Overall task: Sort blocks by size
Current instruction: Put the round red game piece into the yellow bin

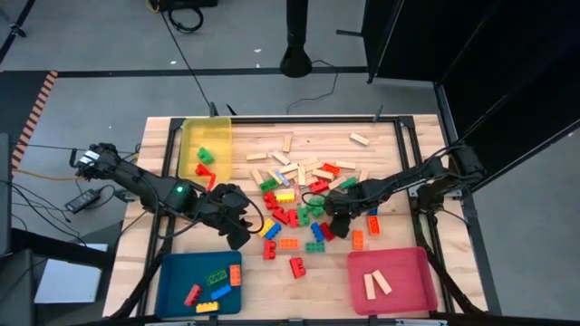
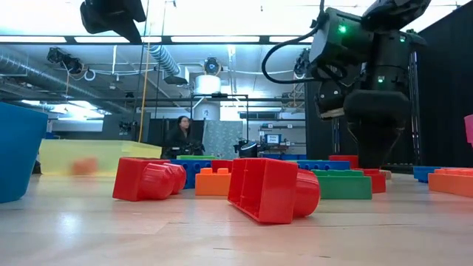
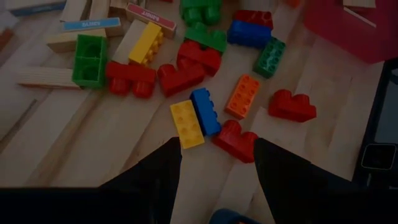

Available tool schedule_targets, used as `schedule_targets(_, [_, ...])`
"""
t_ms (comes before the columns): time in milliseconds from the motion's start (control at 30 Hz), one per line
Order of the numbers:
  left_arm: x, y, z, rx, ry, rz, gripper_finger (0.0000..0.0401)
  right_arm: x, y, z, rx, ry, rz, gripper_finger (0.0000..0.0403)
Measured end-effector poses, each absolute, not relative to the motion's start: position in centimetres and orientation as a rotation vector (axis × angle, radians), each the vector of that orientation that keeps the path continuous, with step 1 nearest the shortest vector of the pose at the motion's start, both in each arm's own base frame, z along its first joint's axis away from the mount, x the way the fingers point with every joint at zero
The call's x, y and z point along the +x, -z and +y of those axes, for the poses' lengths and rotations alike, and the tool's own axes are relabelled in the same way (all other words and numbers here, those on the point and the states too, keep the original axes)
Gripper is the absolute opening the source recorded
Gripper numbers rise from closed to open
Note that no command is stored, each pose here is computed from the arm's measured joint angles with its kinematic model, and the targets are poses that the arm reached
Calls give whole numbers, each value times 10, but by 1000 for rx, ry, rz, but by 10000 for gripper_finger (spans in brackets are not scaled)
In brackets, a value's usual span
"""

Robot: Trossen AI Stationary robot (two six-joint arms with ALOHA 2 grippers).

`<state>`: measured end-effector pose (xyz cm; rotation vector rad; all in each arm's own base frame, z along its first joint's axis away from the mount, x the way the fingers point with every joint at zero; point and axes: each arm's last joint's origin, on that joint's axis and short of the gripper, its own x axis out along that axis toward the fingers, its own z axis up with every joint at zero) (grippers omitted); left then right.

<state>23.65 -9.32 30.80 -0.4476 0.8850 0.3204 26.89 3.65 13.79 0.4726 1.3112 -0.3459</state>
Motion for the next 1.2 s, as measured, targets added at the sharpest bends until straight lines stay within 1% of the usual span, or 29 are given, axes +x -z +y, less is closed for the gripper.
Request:
schedule_targets(133, [233,-316,-92,-463,-307,855,207,278,-147,39,501,327,1286,145])
schedule_targets(233, [226,-333,-88,-481,-296,794,207,286,-161,39,491,322,1281,145])
schedule_targets(400, [205,-367,-76,-484,-327,630,207,310,-203,37,463,291,1197,145])
schedule_targets(467, [193,-383,-69,-493,-331,544,207,323,-226,33,444,290,1105,145])
schedule_targets(600, [165,-412,-55,-495,-341,395,207,349,-273,13,405,314,830,145])
schedule_targets(767, [132,-439,-39,-488,-327,216,207,367,-302,-22,418,344,547,145])
schedule_targets(867, [116,-450,-31,-464,-324,122,207,376,-306,-46,441,381,424,145])
schedule_targets(967, [106,-457,-27,-440,-311,62,207,390,-296,-66,460,394,357,145])
schedule_targets(1067, [101,-461,-24,-431,-306,29,207,409,-284,-80,482,384,344,145])
schedule_targets(1200, [96,-462,-22,-417,-303,20,207,446,-274,-91,471,342,343,145])
